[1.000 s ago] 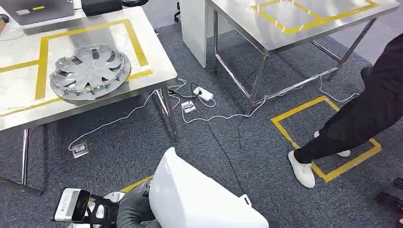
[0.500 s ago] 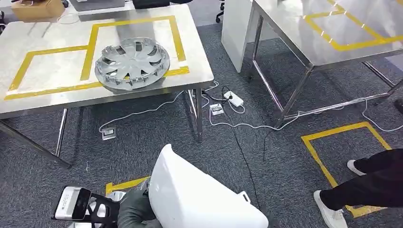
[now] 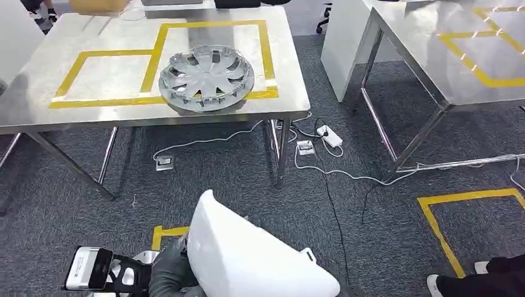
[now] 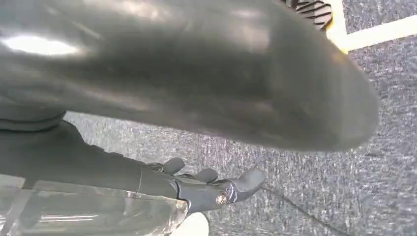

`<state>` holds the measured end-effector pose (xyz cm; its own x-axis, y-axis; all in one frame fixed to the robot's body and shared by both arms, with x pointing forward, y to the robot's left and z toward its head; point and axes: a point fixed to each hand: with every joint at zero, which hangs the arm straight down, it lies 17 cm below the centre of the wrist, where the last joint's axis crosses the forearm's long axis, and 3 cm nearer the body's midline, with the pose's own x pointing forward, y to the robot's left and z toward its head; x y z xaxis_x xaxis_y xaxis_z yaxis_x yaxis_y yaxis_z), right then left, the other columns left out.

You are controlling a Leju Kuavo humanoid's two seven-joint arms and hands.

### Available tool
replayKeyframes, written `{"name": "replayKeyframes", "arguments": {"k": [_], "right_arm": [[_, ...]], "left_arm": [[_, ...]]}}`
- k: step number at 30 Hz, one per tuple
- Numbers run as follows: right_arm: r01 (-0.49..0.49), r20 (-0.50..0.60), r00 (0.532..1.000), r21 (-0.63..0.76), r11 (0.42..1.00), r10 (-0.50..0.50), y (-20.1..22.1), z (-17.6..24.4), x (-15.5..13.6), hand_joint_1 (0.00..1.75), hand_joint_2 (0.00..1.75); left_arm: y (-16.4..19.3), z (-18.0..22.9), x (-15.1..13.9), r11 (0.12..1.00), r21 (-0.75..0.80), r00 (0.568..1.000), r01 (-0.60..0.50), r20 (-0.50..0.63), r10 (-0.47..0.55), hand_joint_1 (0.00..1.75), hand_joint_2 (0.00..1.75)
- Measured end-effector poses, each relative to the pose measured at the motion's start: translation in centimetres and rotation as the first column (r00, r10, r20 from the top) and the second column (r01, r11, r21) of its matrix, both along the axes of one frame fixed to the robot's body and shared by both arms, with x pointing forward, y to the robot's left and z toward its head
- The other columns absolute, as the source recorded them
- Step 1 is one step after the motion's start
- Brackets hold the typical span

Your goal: Take the parts from the cabinet and place them on the table.

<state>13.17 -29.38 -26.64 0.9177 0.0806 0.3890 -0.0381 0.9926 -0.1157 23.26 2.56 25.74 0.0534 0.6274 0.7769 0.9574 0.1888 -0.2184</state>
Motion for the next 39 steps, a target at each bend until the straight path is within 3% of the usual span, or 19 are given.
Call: {"name": "replayKeyframes", "arguments": {"k": [18,39], "right_arm": [[-0.021,0.002,1.000,0.001,1.000,0.021,0.2,0.1,0.7,0.00,0.00],[0.038,-0.028,0.999,-0.026,0.999,-0.039,-1.6,-0.4,-1.9,0.00,0.00]], "left_arm": [[0.4,0.2,-0.1,1.000,-0.019,1.000,-0.014,0.003,0.014,1.75,1.75],[0.1,1.0,0.0,0.998,-0.058,1.000,0.024,-0.014,-0.025,1.75,1.75]]}}
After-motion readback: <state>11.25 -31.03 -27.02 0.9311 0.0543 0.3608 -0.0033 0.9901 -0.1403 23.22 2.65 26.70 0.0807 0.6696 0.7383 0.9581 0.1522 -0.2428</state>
